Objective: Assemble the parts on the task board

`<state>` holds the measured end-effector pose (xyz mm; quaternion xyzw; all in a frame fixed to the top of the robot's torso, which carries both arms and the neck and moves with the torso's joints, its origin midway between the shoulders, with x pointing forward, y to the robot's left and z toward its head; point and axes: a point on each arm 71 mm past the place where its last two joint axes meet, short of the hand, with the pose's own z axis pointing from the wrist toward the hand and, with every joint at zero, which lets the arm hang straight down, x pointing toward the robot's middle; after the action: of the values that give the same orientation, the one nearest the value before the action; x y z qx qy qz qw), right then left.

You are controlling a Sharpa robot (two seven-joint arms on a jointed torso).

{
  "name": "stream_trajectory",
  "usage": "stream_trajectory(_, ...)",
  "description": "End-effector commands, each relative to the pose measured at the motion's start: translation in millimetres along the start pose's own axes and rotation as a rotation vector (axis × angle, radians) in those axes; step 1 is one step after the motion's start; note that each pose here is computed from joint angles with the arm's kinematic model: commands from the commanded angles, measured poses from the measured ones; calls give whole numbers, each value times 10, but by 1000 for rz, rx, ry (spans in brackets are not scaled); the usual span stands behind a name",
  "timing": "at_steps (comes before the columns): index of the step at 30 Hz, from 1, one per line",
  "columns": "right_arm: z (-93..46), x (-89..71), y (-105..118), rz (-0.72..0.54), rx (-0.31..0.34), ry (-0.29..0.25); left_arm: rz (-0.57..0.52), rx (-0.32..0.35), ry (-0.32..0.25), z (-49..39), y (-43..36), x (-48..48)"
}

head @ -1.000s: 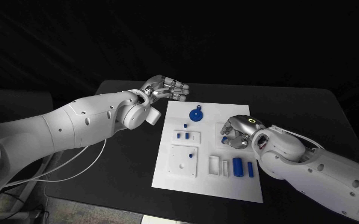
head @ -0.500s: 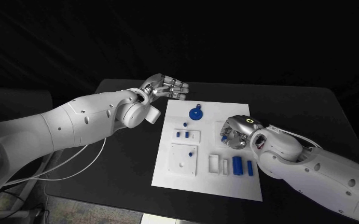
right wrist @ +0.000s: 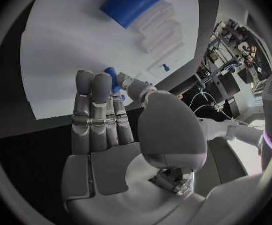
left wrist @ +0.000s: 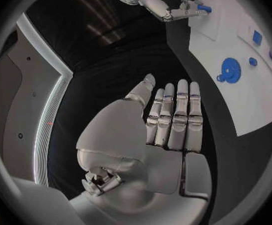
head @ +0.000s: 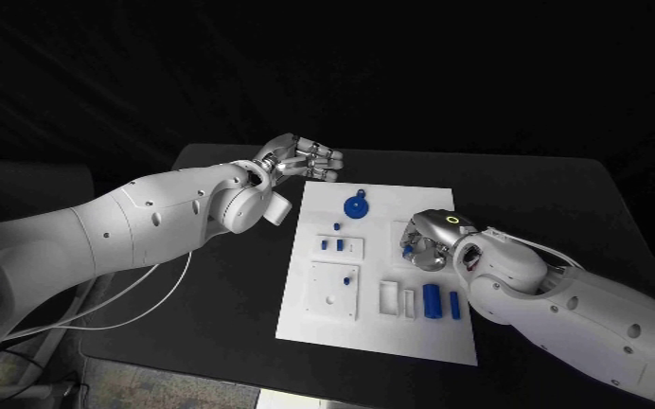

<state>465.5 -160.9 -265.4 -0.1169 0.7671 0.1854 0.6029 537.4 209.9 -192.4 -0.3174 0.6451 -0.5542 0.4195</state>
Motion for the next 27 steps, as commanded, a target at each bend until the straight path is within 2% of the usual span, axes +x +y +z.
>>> stream_trajectory(1,-4,36,3,-16,3,2,-5,11,15,4,-18,20)
stream_trajectory(10,-6,6,34,-13,-6,-42,-7,11,17,3,-18,21)
stream_trajectory(16,-31,-18,56,8,-28,-32,-6,8,14,3,-11,5)
stream_trajectory(27,-81,-276,168,35,-89,-65,0,4,-4,2,4,-45)
